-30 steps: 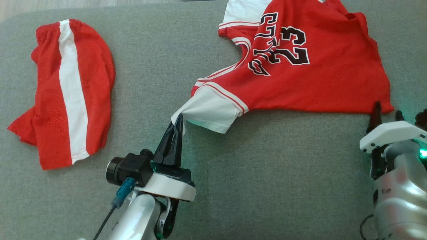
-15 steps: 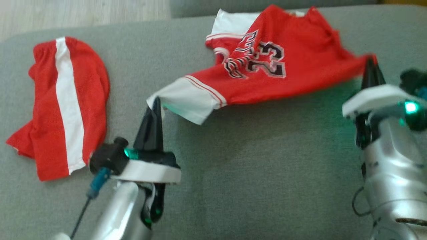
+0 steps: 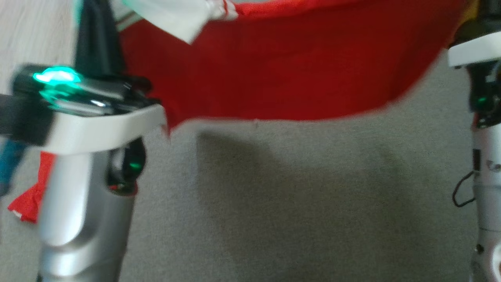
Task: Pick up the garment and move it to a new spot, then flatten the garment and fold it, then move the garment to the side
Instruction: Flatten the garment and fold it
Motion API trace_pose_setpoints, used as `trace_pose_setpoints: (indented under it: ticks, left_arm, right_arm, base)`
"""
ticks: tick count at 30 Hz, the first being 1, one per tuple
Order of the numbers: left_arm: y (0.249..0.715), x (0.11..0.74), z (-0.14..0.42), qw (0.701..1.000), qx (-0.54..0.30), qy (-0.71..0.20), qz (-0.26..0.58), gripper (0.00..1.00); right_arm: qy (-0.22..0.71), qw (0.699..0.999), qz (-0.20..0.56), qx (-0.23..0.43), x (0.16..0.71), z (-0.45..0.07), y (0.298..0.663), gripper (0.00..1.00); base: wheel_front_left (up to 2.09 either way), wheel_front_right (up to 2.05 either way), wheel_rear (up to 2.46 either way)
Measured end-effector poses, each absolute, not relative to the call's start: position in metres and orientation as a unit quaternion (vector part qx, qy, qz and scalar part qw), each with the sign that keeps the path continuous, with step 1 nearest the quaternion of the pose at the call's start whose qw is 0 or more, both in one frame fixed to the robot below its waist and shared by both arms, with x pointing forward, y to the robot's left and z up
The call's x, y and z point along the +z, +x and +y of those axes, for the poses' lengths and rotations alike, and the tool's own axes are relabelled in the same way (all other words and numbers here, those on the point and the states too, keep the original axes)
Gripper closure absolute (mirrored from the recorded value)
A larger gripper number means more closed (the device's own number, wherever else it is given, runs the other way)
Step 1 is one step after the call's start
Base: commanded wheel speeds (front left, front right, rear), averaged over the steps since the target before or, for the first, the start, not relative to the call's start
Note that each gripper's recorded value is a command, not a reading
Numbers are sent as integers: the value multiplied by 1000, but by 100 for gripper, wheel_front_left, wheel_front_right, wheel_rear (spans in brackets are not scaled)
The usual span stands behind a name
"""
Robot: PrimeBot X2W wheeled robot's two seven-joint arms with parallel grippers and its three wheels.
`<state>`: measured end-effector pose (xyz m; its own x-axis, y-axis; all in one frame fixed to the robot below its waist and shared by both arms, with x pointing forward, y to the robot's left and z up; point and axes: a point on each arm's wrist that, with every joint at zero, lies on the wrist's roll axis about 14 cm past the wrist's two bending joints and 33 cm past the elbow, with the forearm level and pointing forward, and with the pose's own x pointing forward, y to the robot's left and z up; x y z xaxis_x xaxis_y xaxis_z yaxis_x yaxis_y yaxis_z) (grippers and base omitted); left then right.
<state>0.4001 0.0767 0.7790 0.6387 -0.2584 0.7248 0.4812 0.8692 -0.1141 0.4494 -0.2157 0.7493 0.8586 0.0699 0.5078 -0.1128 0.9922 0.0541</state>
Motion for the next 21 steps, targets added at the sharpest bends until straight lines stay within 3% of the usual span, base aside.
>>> trace_pose_setpoints:
  ticks: [8,15,21]
  left_arm:
    - [333,852,83,849,-231,-174,-443,100]
    - [350,839,87,890,-234,-161,-357,100]
    - [432,791,89,932,-210,-152,-252,100]
  right_arm:
    - [27,960,-276,32,783,-229,390,100]
    - [32,970,-239,9,778,-230,379,100]
    - [45,986,-160,3,734,-232,424,100]
  base:
    - [0,0,0]
    - [0,0,0]
    - [0,0,0]
